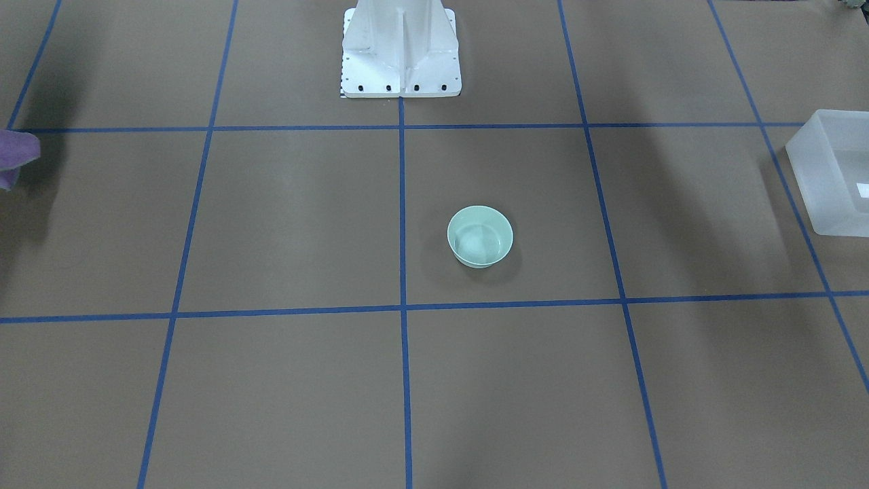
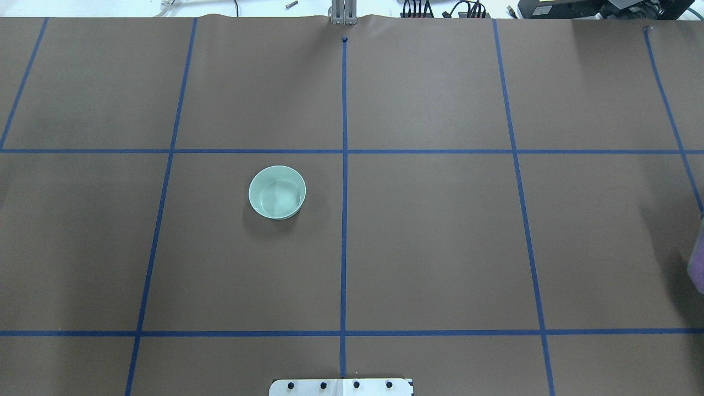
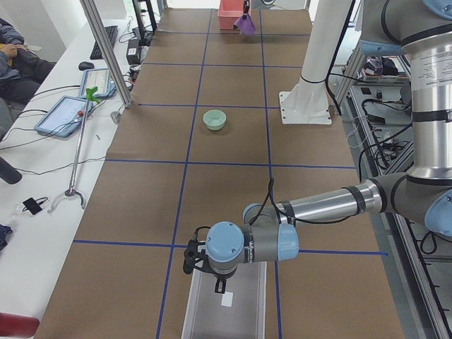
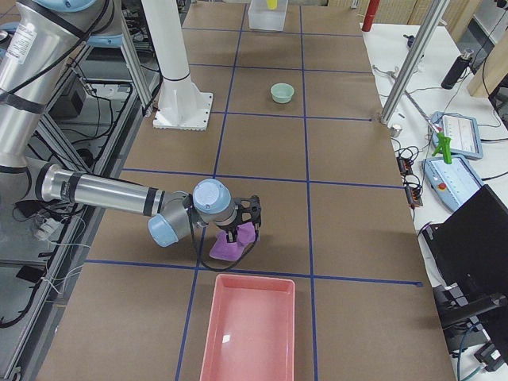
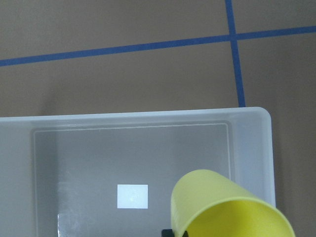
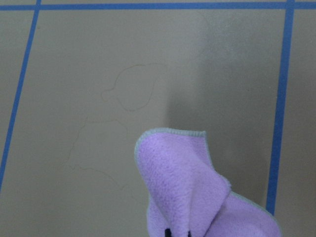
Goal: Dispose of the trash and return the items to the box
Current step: 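Release the yellow cup into the white bin while right gripper drops purple cloth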
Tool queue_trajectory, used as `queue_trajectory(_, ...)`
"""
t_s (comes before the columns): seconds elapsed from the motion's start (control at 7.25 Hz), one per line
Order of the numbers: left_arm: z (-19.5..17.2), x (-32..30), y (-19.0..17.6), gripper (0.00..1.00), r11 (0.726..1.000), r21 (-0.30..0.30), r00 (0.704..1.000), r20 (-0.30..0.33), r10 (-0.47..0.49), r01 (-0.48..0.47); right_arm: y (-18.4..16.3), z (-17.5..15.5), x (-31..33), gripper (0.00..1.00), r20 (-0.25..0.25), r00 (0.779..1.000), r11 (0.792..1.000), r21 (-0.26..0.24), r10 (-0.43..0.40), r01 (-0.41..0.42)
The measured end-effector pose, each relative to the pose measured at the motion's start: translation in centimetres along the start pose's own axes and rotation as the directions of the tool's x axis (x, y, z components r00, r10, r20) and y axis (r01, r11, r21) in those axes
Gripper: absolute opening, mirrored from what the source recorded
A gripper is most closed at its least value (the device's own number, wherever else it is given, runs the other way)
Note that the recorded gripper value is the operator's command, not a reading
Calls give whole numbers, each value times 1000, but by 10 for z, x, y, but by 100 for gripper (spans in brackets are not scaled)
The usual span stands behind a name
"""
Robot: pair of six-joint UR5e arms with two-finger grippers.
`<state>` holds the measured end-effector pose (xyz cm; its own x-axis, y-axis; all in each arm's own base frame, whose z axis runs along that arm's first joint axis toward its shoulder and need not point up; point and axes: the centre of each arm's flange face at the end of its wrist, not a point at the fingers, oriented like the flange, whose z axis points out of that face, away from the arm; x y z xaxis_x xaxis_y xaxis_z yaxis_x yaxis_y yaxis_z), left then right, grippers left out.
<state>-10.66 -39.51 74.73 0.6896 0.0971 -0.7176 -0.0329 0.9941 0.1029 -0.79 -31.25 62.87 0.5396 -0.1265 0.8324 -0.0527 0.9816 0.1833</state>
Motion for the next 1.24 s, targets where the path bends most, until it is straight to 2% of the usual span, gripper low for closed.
queue_trajectory(0.28,24,12,-9,0,1000,-13,1000,-4,-26,26,-5,-20,17,0,-30,999,999,43,17,-16)
queue_trajectory(0.41,35,23,-17,0,999,-17,999,-4,-36,36,-17,-35,27,0,-60,998,999,50,8,-5)
queue_trajectory(0.69,45,33,-32,1,999,-23,999,-6,-39,39,-47,-74,40,0,-128,992,999,28,-15,19)
queue_trajectory(0.83,47,37,-43,2,999,-24,999,-7,-34,34,-53,-91,53,0,-169,985,999,-1,-34,34)
queue_trajectory(0.97,48,45,-59,20,999,-25,1000,-8,-29,29,-56,-103,69,0,-227,971,997,-41,-74,67)
queue_trajectory(1.1,50,52,-74,62,999,-26,999,-9,-32,32,-61,-108,82,0,-282,952,992,-78,-116,98)
queue_trajectory(1.24,50,57,-83,97,999,-24,999,-10,-32,32,-66,-110,94,0,-306,941,988,-103,-141,114)
